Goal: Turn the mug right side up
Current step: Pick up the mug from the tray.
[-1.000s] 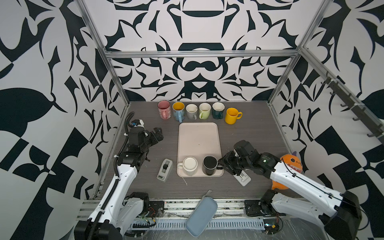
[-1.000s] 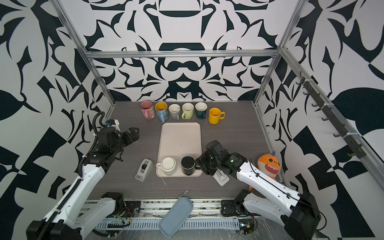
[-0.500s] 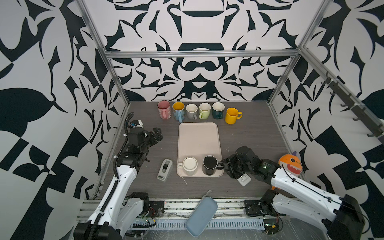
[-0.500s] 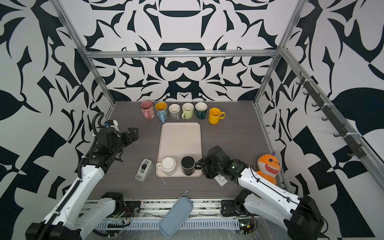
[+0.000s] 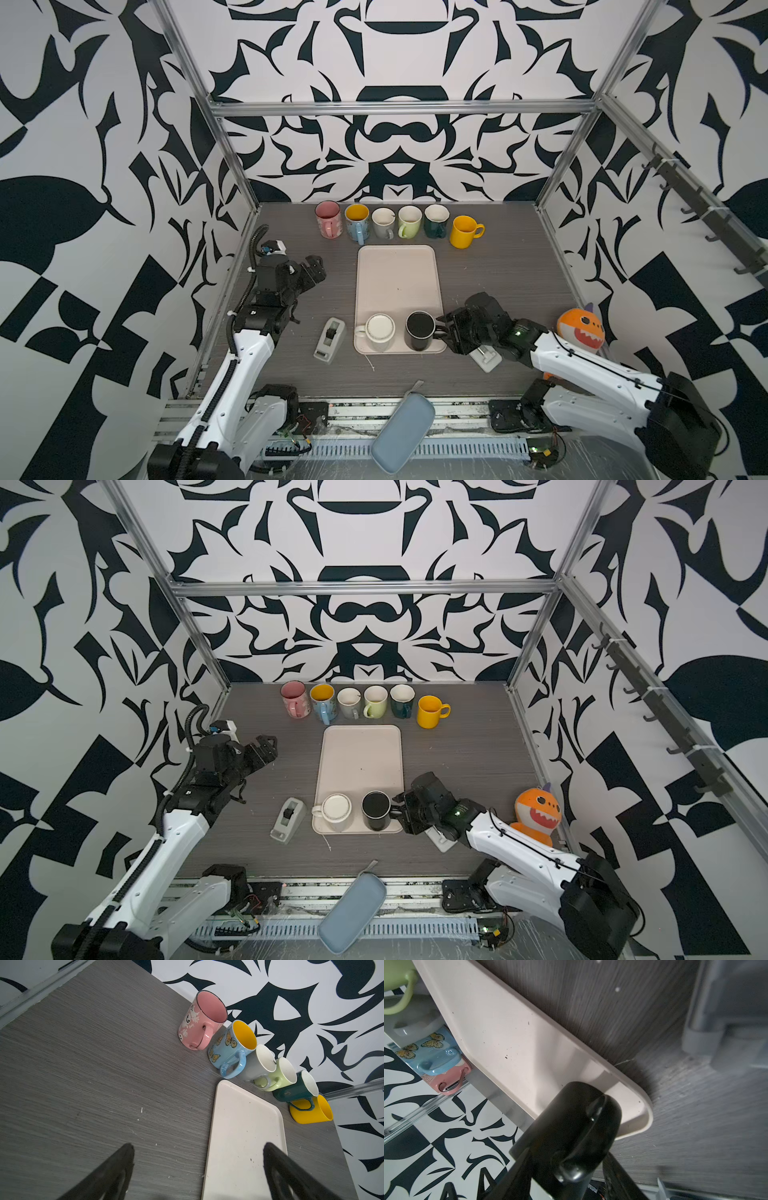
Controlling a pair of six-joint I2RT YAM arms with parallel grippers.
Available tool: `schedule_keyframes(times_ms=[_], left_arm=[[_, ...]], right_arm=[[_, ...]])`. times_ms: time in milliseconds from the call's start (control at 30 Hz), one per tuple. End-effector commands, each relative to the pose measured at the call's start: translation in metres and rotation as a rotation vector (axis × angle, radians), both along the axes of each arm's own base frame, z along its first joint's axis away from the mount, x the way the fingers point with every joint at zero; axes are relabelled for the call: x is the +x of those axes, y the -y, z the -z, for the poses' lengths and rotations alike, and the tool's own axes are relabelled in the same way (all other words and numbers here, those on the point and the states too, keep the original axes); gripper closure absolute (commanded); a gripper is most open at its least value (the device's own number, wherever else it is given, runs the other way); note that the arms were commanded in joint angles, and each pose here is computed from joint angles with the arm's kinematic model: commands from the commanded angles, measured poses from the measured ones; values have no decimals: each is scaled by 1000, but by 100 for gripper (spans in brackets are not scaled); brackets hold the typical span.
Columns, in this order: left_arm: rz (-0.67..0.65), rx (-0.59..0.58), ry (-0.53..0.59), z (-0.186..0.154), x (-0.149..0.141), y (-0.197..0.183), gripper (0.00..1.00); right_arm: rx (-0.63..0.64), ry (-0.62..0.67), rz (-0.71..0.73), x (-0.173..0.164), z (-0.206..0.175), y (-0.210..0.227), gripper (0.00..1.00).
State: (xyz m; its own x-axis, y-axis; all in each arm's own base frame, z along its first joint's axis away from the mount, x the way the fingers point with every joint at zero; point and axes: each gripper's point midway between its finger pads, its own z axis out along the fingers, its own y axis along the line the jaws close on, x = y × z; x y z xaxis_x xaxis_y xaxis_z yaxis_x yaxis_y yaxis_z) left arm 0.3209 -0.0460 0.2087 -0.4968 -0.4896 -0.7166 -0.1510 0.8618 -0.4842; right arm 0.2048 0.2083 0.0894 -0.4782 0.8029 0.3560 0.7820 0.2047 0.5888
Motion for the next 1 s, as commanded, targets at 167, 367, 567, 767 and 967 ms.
schedule_keyframes(times_ms=[167, 367, 567, 767, 967], left_arm=[[-8, 18, -20, 3, -1, -3, 0], [-7, 20, -25, 5, 1, -3, 0], [-5, 29, -32, 7, 1, -3, 0], [-9, 38, -37, 8, 0, -5, 0], [-10, 43, -35, 7, -1, -6, 0]], right_arm=[[12, 51, 13, 33, -14, 8, 50], [52, 41, -17, 45, -8, -7, 52], [66, 60, -19, 59, -11, -9, 57], [71, 75, -15, 70, -10, -8, 81], [95, 73, -40, 77, -4, -17, 96]])
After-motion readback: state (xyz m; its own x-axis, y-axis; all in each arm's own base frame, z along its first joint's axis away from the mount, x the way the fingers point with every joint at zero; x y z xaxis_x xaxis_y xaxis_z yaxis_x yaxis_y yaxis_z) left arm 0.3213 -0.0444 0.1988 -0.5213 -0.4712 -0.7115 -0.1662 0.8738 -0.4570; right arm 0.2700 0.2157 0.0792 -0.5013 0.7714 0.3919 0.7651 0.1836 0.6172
